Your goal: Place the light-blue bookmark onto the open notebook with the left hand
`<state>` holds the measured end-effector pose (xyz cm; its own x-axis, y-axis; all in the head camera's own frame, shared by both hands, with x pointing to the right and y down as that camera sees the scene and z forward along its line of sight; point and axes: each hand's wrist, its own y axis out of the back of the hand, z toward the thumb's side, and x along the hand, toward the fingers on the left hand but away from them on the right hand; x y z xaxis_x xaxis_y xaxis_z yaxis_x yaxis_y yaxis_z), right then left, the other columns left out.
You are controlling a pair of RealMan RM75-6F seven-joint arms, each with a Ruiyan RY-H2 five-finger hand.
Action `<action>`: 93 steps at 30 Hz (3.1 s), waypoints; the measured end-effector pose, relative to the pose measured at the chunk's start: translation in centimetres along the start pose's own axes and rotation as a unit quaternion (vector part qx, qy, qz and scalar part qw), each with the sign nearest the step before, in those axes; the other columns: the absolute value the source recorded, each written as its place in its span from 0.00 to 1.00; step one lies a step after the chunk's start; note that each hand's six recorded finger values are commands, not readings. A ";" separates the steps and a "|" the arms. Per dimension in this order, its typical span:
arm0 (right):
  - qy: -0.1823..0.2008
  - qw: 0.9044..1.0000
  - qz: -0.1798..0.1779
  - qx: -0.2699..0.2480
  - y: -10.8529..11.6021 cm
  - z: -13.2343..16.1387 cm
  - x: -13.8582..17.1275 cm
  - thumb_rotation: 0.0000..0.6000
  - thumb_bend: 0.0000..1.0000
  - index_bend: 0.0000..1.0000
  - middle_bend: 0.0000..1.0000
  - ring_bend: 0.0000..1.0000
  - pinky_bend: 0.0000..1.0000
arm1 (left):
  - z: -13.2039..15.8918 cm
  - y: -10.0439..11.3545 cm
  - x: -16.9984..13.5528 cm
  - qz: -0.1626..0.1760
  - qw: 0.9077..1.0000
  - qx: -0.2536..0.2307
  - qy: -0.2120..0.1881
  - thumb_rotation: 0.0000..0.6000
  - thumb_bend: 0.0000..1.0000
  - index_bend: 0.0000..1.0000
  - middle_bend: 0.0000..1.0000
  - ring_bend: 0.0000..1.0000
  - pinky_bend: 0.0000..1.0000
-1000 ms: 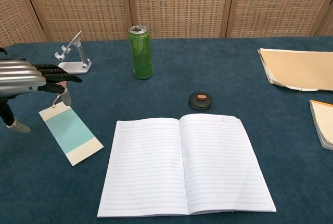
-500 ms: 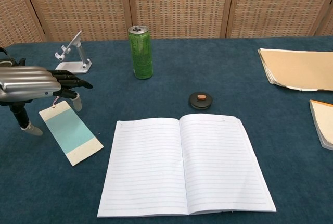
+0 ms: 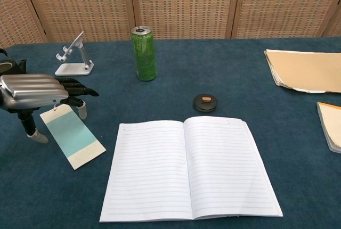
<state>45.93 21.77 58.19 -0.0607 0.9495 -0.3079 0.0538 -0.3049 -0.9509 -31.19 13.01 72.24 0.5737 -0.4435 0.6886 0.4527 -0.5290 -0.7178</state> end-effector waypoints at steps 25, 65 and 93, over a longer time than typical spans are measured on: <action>0.000 1.000 0.003 0.000 -0.1 0.0 0.0 1.00 0.10 0.02 0.00 0.00 0.00 | 0.7 -0.5 1.4 -0.018 1.000 0.008 -0.003 1.00 0.06 0.33 0.00 0.00 0.00; 0.007 1.000 0.002 -0.003 0.0 0.4 0.1 1.00 0.10 0.02 0.00 0.00 0.00 | 1.5 0.1 1.0 -0.015 1.000 0.011 -0.012 1.00 0.29 0.59 0.00 0.00 0.00; -0.005 1.000 -0.010 -0.028 1.2 -0.6 0.0 1.00 0.10 0.02 0.00 0.00 0.00 | 9.9 9.4 4.8 0.146 0.970 0.143 -0.134 1.00 0.29 0.55 0.00 0.00 0.00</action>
<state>46.62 21.48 57.09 -0.0725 0.9545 -0.2894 0.1075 -0.2810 -0.9537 -17.44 13.06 67.78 0.8450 -0.3208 0.4279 0.3931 -0.1701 -0.9036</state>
